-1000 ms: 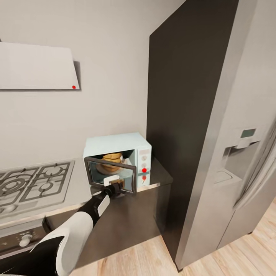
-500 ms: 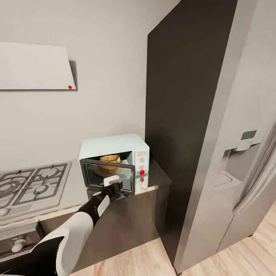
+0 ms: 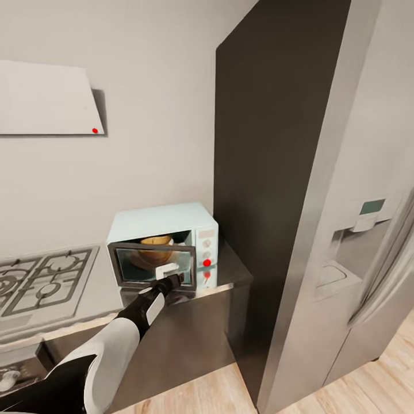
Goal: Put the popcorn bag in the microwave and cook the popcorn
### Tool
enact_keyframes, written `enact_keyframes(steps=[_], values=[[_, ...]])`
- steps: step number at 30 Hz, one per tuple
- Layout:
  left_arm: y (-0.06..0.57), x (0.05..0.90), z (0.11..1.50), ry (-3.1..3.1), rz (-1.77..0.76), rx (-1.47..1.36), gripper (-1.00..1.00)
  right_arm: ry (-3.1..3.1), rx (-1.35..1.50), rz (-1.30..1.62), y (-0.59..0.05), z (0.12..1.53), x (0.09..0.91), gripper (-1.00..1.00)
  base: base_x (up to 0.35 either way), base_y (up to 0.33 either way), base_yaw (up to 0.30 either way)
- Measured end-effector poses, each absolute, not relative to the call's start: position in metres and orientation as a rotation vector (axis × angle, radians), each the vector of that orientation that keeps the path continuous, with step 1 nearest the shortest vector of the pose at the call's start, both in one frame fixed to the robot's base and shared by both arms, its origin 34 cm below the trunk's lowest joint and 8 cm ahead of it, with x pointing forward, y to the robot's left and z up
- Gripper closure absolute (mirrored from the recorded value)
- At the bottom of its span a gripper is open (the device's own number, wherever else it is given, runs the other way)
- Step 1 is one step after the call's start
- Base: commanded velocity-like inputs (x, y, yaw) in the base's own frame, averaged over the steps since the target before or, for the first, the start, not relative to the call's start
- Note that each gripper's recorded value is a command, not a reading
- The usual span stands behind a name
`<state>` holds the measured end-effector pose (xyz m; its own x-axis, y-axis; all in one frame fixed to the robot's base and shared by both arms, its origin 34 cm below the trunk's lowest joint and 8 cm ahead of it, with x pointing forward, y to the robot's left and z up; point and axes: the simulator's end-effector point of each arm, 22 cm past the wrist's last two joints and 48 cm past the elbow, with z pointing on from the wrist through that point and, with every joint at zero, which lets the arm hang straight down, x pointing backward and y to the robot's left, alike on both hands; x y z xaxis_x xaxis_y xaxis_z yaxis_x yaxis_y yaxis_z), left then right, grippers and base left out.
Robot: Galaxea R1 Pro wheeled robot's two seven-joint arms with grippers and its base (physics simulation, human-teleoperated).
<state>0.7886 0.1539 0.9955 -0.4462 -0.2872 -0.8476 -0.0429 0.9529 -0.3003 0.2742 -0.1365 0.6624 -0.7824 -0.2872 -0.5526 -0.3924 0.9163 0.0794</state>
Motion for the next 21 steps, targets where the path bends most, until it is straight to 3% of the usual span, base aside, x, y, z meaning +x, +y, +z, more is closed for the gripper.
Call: enact_keyframes(steps=[21], values=[[0.1543, 0.7888, 0.9959, 2.020, -0.284, -0.238, -1.00, 2.524, -0.477, 0.253, -0.1358, 0.6626, 0.2749, -1.00, 0.159, -0.013, 0.000]])
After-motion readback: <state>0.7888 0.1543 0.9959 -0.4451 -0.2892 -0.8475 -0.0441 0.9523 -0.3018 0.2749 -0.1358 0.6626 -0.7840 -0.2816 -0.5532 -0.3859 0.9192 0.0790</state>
